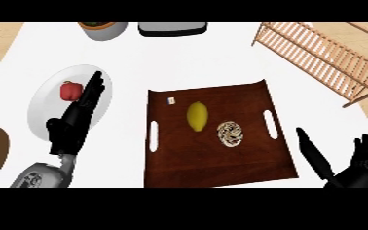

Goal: Pick the cupcake from the tray and place it in the tiered shelf

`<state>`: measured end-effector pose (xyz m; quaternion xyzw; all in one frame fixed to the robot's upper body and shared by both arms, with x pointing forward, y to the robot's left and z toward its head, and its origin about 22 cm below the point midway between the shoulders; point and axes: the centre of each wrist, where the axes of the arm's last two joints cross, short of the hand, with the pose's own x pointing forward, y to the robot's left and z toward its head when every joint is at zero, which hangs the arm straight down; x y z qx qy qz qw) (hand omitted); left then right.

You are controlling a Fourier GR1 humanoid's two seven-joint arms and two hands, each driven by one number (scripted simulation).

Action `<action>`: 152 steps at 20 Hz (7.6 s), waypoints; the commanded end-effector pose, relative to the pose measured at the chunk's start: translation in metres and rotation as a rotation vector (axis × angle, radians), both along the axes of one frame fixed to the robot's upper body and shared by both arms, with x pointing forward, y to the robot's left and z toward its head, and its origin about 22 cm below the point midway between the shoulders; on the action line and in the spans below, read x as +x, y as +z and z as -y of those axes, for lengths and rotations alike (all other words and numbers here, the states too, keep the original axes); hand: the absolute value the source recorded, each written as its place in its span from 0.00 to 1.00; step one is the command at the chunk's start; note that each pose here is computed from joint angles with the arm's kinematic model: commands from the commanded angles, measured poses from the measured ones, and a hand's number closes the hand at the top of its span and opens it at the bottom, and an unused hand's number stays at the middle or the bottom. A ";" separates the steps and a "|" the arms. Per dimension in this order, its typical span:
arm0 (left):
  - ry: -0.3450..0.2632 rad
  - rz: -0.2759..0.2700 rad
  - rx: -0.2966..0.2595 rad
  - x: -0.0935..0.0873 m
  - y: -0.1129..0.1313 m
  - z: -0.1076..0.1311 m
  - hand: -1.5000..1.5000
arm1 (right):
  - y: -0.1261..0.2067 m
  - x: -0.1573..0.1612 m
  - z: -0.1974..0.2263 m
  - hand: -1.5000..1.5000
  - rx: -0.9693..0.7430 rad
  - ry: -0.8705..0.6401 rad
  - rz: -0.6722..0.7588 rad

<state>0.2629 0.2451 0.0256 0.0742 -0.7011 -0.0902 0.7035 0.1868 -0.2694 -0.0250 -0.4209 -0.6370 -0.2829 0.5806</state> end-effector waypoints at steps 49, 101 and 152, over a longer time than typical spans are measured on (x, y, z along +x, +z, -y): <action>-0.094 0.019 -0.008 0.019 -0.004 0.028 0.50 | 0.115 0.031 -0.169 0.00 -0.204 0.326 -0.973; -0.066 0.005 -0.008 0.020 -0.016 0.021 0.50 | 0.021 0.058 -0.154 1.00 -0.216 0.392 -1.204; -0.089 0.014 0.011 0.020 -0.014 0.031 0.50 | 0.304 0.269 -0.173 1.00 -0.480 -0.462 -0.498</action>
